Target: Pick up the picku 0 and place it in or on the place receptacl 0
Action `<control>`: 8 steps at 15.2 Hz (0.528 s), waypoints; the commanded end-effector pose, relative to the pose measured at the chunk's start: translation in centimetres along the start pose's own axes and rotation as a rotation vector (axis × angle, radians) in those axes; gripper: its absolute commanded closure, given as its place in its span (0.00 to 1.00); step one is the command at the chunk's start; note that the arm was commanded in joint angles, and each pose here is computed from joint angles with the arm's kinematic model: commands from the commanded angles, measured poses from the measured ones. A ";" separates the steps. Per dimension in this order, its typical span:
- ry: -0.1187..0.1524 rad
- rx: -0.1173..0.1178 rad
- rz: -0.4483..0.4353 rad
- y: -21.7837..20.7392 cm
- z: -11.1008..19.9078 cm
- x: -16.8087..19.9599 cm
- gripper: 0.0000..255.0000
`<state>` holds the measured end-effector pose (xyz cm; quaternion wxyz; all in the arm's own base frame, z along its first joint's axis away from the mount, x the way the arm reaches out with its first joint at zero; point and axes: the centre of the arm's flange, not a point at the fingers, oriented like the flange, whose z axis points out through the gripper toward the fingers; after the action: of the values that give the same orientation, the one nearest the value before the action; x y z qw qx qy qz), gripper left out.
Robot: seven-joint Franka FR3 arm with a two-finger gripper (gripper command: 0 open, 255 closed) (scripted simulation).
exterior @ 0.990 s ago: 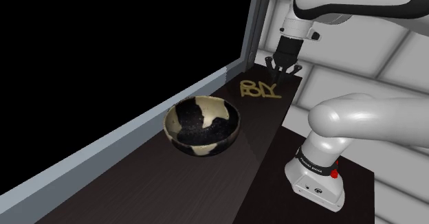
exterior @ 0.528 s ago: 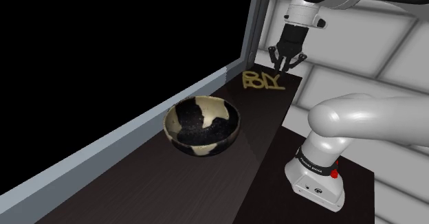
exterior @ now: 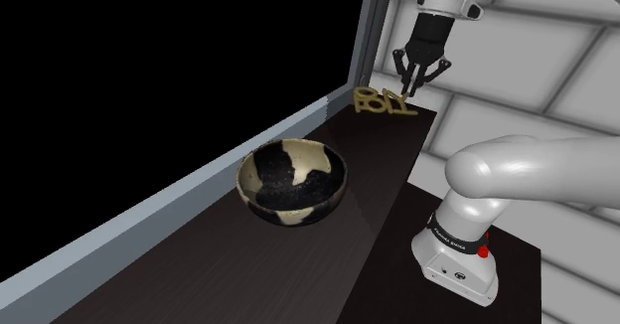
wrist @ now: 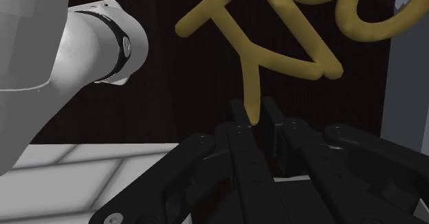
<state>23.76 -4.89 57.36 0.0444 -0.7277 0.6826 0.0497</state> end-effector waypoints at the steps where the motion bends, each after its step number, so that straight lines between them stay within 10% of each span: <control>1: 0.000 0.000 0.000 -0.1 -1.0 -0.1 1.00; 8: 0.000 0.000 0.000 0.0 -4.4 -0.6 1.00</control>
<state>23.82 -4.87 61.39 0.0444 -0.7277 0.6826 0.0499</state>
